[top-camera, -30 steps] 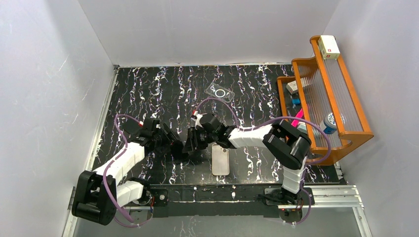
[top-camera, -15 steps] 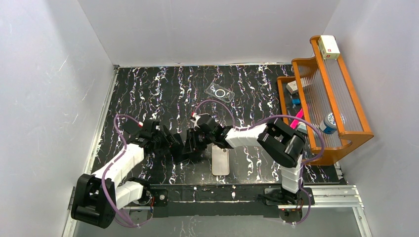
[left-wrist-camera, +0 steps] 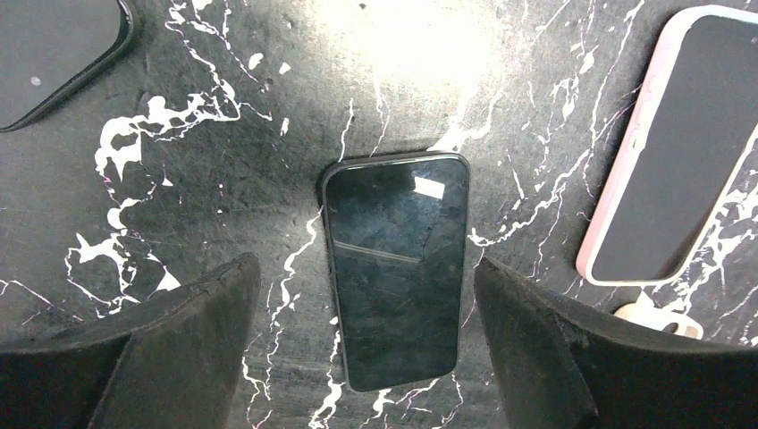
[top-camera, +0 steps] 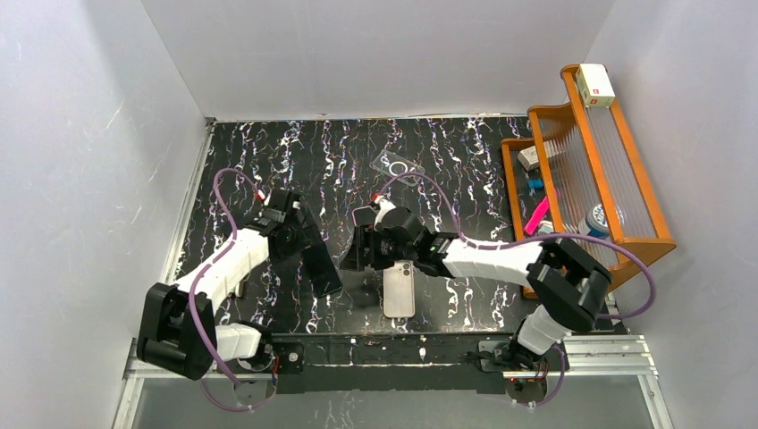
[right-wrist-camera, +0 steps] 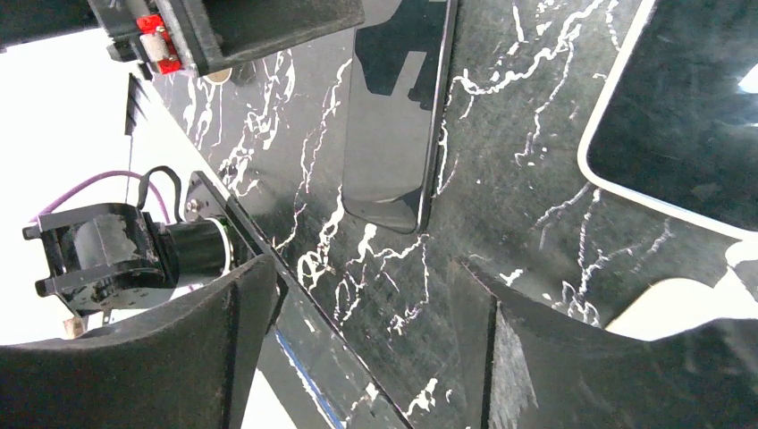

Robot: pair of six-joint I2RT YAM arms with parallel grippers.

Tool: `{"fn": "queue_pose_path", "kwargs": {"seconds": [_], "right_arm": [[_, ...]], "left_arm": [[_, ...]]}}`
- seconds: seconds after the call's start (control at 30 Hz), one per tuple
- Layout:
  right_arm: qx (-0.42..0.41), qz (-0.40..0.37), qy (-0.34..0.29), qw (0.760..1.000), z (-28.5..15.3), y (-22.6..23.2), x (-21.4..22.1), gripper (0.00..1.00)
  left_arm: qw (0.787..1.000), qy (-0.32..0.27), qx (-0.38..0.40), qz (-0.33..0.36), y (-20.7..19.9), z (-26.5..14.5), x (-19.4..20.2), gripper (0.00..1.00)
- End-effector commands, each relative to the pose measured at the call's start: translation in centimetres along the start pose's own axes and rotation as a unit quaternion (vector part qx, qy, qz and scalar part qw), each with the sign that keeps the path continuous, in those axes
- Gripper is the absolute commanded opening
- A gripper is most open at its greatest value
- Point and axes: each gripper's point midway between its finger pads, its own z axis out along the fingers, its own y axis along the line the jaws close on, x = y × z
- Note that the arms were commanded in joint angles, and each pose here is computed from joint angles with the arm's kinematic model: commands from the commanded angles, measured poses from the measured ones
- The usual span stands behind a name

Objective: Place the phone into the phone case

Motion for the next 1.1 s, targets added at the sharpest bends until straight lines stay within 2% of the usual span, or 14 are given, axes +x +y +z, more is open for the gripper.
{"fn": "queue_pose_path", "kwargs": {"seconds": [0.0, 0.23, 0.43, 0.8, 1.07], "right_arm": [[0.015, -0.008, -0.034, 0.999, -1.8, -0.4, -0.7, 0.81], [0.018, -0.011, -0.052, 0.998, -3.6, -0.5, -0.7, 0.98], [0.022, -0.016, -0.074, 0.997, -4.8, -0.8, -1.1, 0.99], [0.02, -0.02, -0.076, 0.997, -5.1, -0.9, -0.9, 0.99], [0.025, -0.012, -0.066, 0.997, -4.3, -1.2, -0.6, 0.99]], "left_arm": [[0.998, -0.004, -0.048, 0.036, 0.3, -0.5, -0.1, 0.88], [0.995, 0.008, -0.066, 0.07, -2.0, 0.3, 1.0, 0.93], [0.993, 0.02, -0.085, 0.074, -1.8, 1.4, 1.8, 0.95], [0.991, 0.046, -0.102, 0.073, -1.2, 3.6, 3.9, 0.95], [0.987, 0.06, -0.119, 0.086, 0.1, 4.2, 5.0, 0.8]]}}
